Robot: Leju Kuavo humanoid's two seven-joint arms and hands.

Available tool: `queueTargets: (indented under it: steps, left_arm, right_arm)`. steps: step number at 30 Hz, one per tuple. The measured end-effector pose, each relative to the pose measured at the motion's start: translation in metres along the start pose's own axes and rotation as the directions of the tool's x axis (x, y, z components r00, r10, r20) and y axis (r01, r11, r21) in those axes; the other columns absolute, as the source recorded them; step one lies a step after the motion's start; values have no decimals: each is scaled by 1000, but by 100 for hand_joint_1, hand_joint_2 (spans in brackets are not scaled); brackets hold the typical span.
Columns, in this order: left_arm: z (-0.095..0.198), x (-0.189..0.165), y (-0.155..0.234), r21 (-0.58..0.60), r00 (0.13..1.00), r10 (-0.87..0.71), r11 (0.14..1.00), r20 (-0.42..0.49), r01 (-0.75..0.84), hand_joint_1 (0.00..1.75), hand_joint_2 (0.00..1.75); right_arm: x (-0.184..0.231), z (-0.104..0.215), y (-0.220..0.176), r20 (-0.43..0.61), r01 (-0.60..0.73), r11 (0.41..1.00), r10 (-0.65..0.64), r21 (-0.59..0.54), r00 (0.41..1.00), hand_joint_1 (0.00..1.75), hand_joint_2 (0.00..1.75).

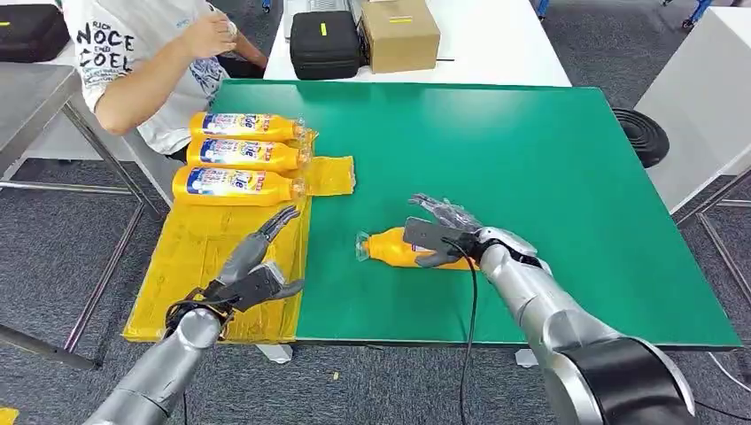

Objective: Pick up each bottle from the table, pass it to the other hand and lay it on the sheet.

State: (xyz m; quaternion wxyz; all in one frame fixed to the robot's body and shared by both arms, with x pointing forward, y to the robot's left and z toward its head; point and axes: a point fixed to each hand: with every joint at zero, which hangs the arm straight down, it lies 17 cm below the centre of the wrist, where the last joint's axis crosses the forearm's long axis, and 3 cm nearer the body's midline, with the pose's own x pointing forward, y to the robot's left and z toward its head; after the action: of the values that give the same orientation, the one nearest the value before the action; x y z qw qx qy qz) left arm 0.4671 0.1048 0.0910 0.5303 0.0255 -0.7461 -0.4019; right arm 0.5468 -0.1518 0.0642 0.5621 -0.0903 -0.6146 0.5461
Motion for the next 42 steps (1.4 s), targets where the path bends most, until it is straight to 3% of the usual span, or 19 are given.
queueTargets:
  steps: [12, 29, 30, 31, 32, 42]
  left_arm:
    - [6, -9, 2, 5, 1000, -1, 1000, -21, 1, 0, 175]
    - [6, -9, 1, -5, 1000, 3, 1000, -26, -3, 0, 175]
    - [6, -9, 1, -5, 1000, 3, 1000, -26, -4, 0, 175]
    - [6, -10, 1, -5, 1000, 3, 1000, -27, -4, 0, 175]
    - [6, -10, 1, -5, 1000, 4, 1000, -28, -4, 0, 175]
    - [5, -9, 1, -3, 1000, 9, 1000, -30, -9, 0, 175]
  right_arm:
    - [-49, 21, -2, -138, -12, 999, 19, 51, 990, 0, 175]
    - [-69, 37, 12, -227, -6, 973, 60, 229, 972, 0, 175]
    - [-69, 38, 13, -230, -7, 970, 65, 242, 971, 14, 175]
    - [-69, 38, 13, -231, -7, 968, 67, 250, 971, 168, 175]
    - [-70, 39, 14, -235, -6, 966, 69, 259, 970, 175, 175]
    - [-75, 43, 19, -265, -36, 944, 128, 327, 956, 175, 175]
